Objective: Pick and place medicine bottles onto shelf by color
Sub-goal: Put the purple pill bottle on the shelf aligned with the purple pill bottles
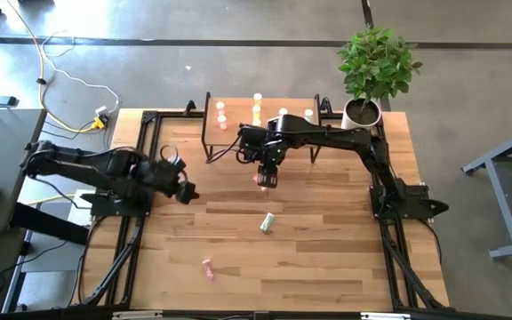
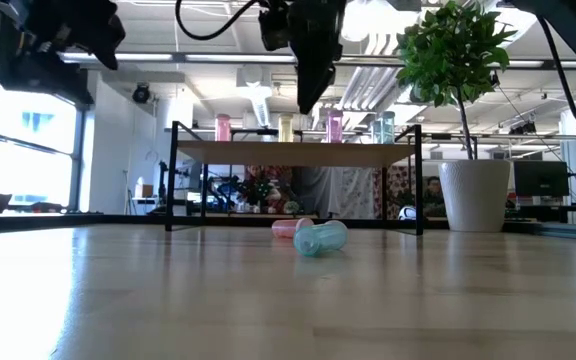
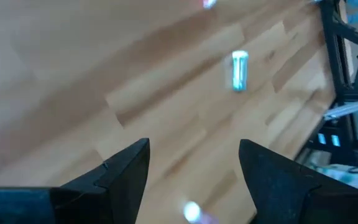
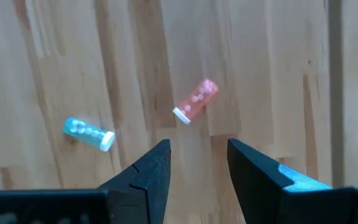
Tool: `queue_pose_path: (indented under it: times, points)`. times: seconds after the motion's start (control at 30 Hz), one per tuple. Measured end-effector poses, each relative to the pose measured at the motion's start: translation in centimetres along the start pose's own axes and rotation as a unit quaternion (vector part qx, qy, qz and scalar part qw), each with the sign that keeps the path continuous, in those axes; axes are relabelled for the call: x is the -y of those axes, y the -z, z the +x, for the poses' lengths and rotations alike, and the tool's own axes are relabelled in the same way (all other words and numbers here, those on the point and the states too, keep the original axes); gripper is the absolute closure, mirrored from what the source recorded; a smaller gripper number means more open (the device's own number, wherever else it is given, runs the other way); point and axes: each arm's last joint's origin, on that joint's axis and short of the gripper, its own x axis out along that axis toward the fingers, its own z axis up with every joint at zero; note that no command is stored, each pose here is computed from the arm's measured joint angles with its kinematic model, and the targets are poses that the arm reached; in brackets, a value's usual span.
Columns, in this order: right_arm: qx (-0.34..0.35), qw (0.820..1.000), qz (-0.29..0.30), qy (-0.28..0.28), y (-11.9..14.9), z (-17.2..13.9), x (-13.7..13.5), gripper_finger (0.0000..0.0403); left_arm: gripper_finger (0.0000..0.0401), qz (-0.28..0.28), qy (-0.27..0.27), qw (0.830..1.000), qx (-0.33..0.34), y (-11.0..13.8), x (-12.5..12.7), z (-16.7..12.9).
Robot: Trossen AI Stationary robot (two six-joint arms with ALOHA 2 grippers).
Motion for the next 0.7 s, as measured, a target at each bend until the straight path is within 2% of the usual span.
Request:
queue_pose_path:
  times: [0.27,0.53,0.7]
  points:
    - [-0.008,1.0,-0.003,0.006,0.2,0.0,0.7,0.0254,0.0162,-0.065,-0.027,0.997,-0.04,3.4,1.2,1.3]
    - [-0.013,1.0,-0.001,0.008,0.3,0.0,1.4,0.0254,0.0162,-0.101,-0.081,0.989,-0.07,6.9,2.1,3.6]
    - [-0.017,1.0,0.008,0.01,0.4,-0.1,2.1,0.0254,0.0162,-0.122,-0.096,0.985,-0.08,9.1,2.6,5.2]
